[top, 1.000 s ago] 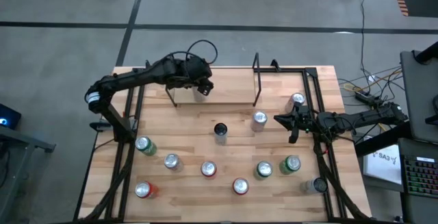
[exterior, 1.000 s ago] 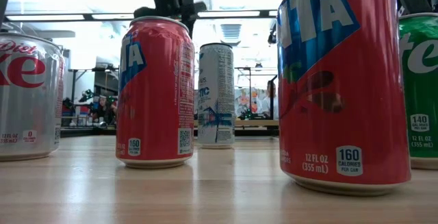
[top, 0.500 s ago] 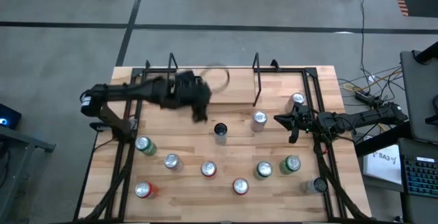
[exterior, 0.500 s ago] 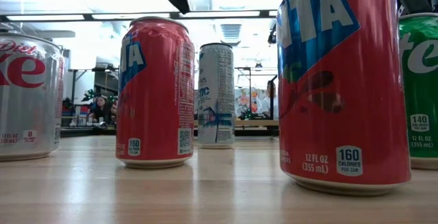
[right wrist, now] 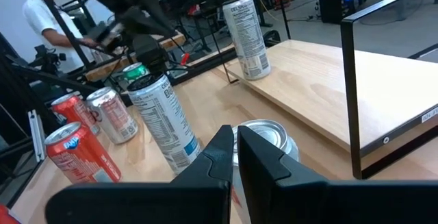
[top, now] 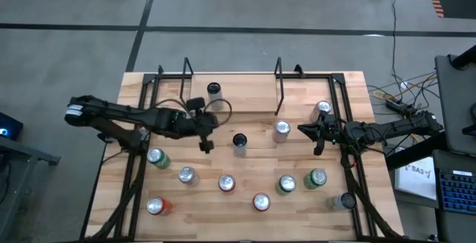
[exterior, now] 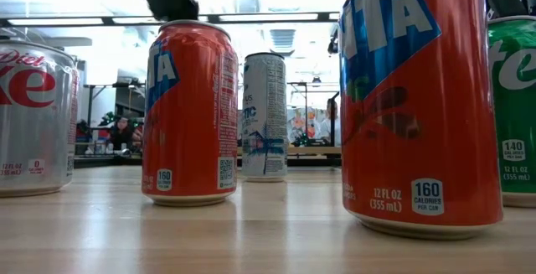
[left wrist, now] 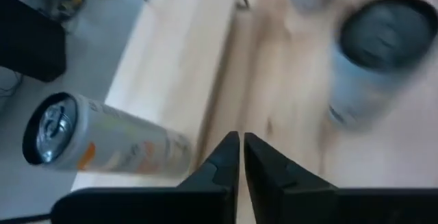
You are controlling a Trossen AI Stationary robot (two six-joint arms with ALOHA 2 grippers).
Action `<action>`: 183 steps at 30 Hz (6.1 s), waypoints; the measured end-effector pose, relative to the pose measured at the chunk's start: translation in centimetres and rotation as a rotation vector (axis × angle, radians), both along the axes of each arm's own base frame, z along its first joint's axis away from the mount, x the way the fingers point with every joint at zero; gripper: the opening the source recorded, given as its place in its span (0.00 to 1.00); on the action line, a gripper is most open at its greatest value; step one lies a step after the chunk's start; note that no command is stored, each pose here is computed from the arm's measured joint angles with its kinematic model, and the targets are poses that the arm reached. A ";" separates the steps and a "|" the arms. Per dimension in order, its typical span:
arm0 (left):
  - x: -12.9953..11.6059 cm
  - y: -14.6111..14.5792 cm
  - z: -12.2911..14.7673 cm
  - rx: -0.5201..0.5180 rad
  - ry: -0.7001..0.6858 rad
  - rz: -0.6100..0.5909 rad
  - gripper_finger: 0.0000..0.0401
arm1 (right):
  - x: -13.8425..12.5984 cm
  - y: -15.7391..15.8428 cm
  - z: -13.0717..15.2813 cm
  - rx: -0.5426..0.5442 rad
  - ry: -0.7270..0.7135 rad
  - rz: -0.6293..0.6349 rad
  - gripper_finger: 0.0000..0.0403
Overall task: Sort soda cans
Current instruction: Put the white yellow soda can on the shelf, then put the right green soda can on the shelf
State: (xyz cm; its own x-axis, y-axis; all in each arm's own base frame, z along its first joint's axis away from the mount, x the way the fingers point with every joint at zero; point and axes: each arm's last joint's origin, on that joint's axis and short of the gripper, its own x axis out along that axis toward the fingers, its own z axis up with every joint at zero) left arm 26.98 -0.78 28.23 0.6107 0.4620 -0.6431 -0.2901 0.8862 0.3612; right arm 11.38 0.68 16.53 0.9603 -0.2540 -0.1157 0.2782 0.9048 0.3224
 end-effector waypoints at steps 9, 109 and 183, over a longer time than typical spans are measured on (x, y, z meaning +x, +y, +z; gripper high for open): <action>0.2 3.7 -2.2 0.053 -0.153 0.090 0.00 | 0.0 0.0 -0.2 -0.005 0.025 0.000 0.03; -4.3 10.9 -1.4 0.142 -0.335 0.127 0.00 | 28.1 -7.0 13.8 -0.360 0.238 -0.113 0.03; -4.2 10.0 1.4 -0.027 -0.375 0.186 0.00 | 29.9 -11.2 12.2 -0.237 0.238 -0.084 0.03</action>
State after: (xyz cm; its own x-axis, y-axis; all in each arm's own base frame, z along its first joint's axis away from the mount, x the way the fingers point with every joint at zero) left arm 22.81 9.27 29.65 0.7127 0.5725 -0.4054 -0.5531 0.8141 0.1773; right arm 41.32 -10.48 28.70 0.8881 -0.3772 -0.2628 0.3967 0.9177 0.0234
